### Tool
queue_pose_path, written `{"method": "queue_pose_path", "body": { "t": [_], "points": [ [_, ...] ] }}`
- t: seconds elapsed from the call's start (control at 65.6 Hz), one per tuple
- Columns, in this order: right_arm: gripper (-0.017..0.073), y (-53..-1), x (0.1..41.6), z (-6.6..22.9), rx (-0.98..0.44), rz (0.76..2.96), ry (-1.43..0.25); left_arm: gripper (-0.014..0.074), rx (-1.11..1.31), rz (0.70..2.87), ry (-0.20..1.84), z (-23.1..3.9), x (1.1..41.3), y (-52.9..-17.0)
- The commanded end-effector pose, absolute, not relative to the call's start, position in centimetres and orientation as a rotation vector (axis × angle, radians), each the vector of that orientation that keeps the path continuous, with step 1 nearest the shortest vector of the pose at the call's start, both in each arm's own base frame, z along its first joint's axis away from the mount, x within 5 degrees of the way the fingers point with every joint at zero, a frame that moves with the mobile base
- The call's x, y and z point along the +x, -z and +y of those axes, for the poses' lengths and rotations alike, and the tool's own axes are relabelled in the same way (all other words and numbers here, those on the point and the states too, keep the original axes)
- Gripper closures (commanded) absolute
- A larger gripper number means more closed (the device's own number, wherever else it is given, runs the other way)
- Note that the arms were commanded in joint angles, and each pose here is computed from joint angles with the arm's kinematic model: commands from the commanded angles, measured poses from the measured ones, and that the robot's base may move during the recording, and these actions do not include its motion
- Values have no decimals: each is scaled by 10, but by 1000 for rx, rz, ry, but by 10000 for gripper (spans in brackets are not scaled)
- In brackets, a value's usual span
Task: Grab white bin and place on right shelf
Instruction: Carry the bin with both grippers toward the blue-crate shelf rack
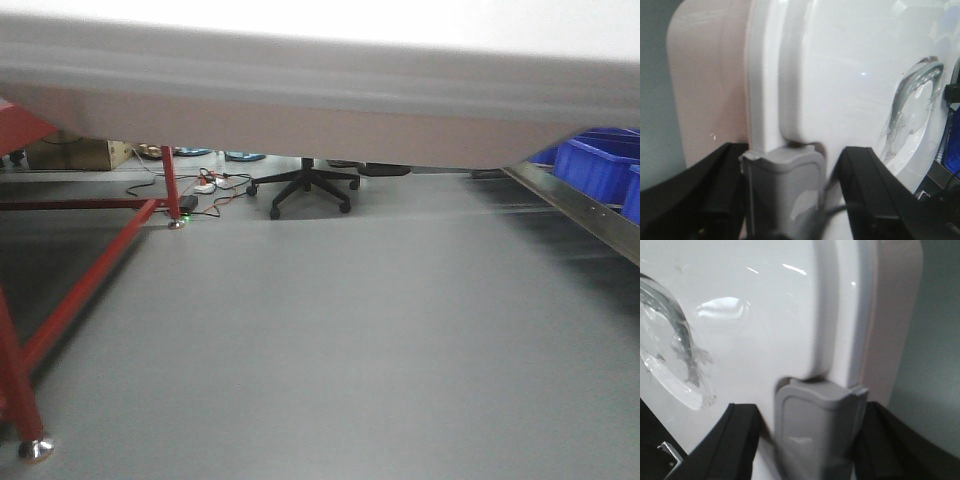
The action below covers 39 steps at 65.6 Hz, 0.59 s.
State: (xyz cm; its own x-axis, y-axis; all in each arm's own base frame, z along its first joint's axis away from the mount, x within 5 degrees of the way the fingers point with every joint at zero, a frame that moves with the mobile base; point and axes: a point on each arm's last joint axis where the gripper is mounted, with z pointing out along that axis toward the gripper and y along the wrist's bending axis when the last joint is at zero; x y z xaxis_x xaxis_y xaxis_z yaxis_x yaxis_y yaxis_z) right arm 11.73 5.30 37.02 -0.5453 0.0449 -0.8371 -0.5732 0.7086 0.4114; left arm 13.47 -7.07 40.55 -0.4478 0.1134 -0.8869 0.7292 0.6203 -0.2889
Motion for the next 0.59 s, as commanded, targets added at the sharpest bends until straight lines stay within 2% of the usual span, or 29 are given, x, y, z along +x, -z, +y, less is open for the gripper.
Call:
{"method": "queue_pose_path", "body": {
  "t": [0.0, 0.579],
  "points": [
    [198, -394, 106, 65, -444, 1844, -1076, 353, 788, 1796, 1113, -86, 111, -426],
    [198, -394, 106, 65, -444, 1844, -1076, 353, 788, 1796, 1113, -86, 111, -426]
  ]
}}
